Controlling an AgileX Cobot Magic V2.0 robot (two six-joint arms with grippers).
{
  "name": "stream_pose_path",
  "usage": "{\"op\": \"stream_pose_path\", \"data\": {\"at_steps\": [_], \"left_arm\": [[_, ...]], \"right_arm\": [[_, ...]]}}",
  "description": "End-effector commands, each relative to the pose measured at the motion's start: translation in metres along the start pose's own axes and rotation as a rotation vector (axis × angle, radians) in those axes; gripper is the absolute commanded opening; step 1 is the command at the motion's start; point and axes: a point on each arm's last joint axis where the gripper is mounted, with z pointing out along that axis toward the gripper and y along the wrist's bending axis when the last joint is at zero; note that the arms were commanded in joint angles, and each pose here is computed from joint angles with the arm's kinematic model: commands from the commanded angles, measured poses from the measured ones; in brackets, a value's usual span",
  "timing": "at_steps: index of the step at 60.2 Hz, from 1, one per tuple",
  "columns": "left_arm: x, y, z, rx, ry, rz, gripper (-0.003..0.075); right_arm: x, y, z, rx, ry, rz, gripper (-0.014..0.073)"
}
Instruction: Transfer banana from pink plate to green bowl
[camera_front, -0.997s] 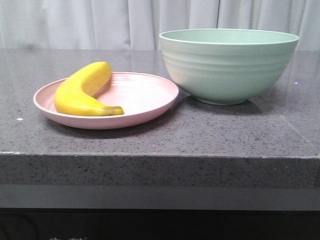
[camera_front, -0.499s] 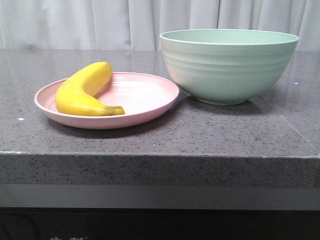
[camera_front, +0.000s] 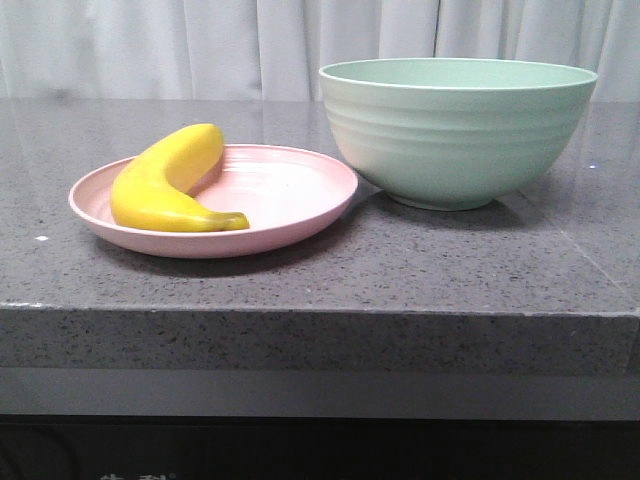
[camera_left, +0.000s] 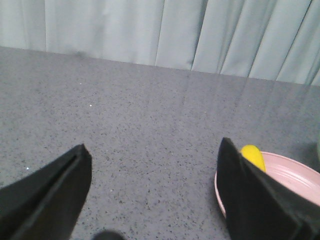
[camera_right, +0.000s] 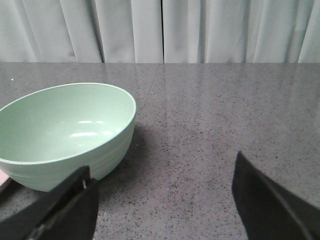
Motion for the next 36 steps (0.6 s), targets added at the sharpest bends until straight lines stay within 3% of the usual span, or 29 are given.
{"op": "stream_pose_path", "data": {"at_steps": [1,22,36], "left_arm": [[-0.022,-0.008,0.005,0.046,-0.023,-0.005,0.0536],[-0.044,-0.066,0.098,0.251,0.414,0.067,0.0539],[-0.032,-0.1,0.151,0.312,0.556,0.05,0.0538]], "right_arm": [[-0.018,0.0,-0.001,0.011,-0.098,-0.004,0.0591],[-0.019,0.0,-0.001,0.013,-0.109,-0.004,0.0591],[-0.02,0.0,-0.001,0.013,-0.117,-0.004,0.0591]]}}
